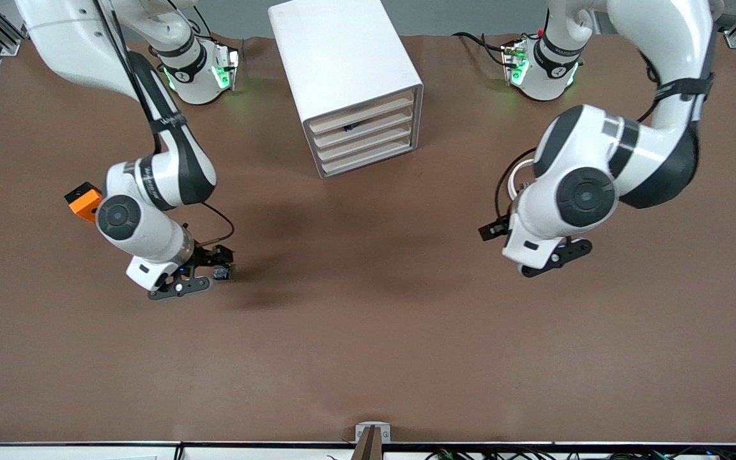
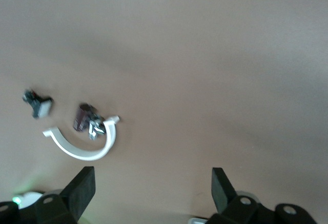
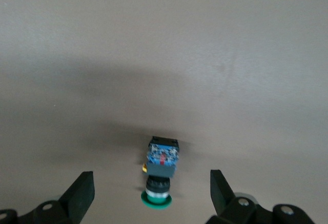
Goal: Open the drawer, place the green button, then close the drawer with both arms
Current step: 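Reach the right gripper to the button while the left gripper approaches the cabinet, then grasp the button with the right gripper while the left gripper hooks the drawer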
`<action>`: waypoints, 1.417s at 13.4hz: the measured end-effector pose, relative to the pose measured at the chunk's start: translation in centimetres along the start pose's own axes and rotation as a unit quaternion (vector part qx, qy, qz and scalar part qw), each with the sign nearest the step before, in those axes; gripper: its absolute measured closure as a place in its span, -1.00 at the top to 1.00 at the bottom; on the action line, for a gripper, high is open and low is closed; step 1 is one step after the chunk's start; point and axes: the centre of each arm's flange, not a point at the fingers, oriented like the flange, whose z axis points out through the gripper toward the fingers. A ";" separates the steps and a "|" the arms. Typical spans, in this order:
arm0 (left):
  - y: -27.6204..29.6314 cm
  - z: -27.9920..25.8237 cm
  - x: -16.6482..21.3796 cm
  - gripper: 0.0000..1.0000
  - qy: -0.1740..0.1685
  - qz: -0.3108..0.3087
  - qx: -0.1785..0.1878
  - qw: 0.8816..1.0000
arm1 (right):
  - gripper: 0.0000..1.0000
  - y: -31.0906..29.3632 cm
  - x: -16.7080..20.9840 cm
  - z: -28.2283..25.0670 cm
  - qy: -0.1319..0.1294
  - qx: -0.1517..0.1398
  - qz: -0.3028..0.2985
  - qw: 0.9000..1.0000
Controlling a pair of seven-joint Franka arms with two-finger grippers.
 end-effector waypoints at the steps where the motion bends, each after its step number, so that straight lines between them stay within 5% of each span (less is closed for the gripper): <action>1: 1.2 0.9 -0.7 1.00 -0.003 -0.023 0.007 1.000 | 1.00 -0.2 0.1 1.1 0.000 0.000 0.000 1.000; 5: 5.8 5.1 -4.2 1.00 -0.026 -0.094 0.032 0.995 | 1.00 0.1 0.0 4.4 -0.008 0.000 0.003 1.000; 8: 7.8 7.8 -5.6 1.00 -0.083 -0.168 0.033 0.982 | 1.00 0.8 -0.2 5.8 -0.017 -0.001 0.008 1.000; 10: 8.4 9.6 -5.6 1.00 -0.122 -0.241 0.039 0.962 | 1.00 1.0 -0.3 6.2 -0.020 -0.002 0.010 1.000; 17: 11.9 14.3 -6.9 1.00 -0.157 -0.416 0.063 0.893 | 0.99 1.0 -0.7 7.4 -0.031 -0.002 0.013 0.999; 19: 12.4 15.3 -7.3 1.00 -0.164 -0.446 0.074 0.877 | 0.57 1.0 -0.8 7.7 -0.033 -0.002 0.013 0.999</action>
